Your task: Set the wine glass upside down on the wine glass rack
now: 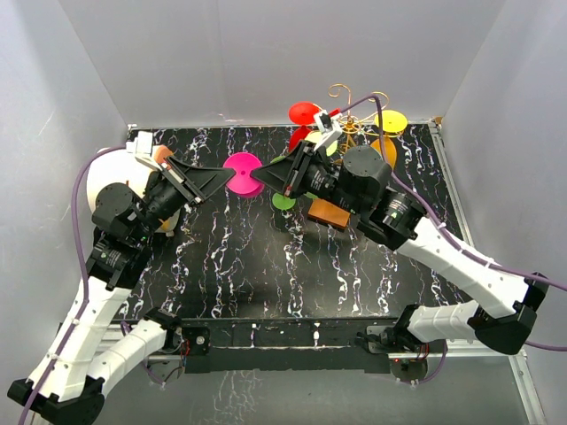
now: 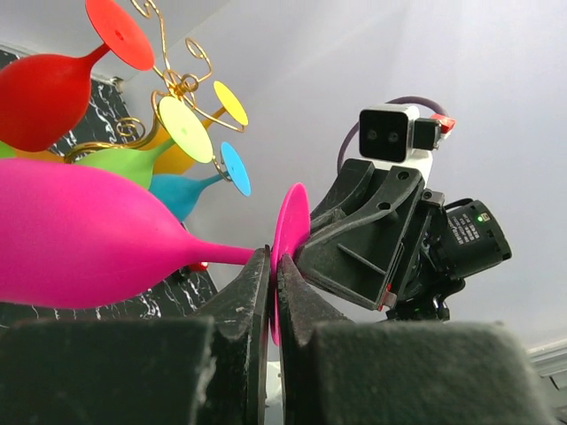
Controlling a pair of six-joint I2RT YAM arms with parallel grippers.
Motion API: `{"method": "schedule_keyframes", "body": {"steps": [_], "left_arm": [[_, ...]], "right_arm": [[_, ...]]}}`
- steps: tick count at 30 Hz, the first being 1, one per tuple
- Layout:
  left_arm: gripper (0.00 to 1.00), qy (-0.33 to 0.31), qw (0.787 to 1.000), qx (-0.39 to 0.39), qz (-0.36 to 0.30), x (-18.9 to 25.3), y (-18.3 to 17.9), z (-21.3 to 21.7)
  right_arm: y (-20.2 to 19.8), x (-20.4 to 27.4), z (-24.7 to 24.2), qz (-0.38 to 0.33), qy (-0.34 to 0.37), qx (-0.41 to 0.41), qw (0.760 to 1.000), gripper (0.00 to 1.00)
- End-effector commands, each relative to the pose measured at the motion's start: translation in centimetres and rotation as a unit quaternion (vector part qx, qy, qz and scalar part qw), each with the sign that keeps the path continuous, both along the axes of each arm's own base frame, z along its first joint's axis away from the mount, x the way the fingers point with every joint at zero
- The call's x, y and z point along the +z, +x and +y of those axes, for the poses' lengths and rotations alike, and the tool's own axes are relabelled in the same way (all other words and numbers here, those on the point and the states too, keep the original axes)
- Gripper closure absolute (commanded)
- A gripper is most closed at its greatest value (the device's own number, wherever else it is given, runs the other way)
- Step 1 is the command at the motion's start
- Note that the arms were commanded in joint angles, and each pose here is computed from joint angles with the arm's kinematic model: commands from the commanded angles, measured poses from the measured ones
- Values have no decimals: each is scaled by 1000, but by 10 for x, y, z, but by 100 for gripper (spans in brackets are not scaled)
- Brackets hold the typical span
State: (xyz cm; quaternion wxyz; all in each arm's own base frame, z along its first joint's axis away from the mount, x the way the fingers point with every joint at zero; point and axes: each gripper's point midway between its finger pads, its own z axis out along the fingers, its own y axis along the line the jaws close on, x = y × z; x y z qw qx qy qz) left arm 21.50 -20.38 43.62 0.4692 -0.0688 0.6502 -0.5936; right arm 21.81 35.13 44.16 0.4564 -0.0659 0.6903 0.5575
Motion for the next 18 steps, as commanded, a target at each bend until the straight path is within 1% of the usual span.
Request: {"method": "schedule_keyframes", "body": {"steps": [1,4,8,9,11,13,14,15,17,18], "left_arm": [[100,3,1000,-1,-11,2,-5,2],[100,5,1000,1,-9,1,-5,2],[100,5,1000,0,-5,-1,-4,2],[100,6,1000,2,-4,-1,-3,2],[100,9,1000,8,-2,-3,-2,4],[100,20,999,29,1,-6,1,9],[95,26,999,41,3,-8,3,13],[86,34,998,55,7,-11,5,17],[55,46,995,86,14,-16,8,27],[45,51,994,100,16,-18,9,32]], "right_arm": [[1,35,4,-14,72,30,997,94],[6,36,7,0,91,51,995,94],[6,37,12,7,110,78,991,90],[7,37,13,9,112,83,990,91],[9,36,14,11,115,83,990,100],[13,38,11,10,120,78,990,100],[17,39,8,9,123,73,990,100],[22,41,6,8,125,68,990,100],[31,45,1,5,129,57,990,100],[35,48,-1,2,132,54,990,100]]}}
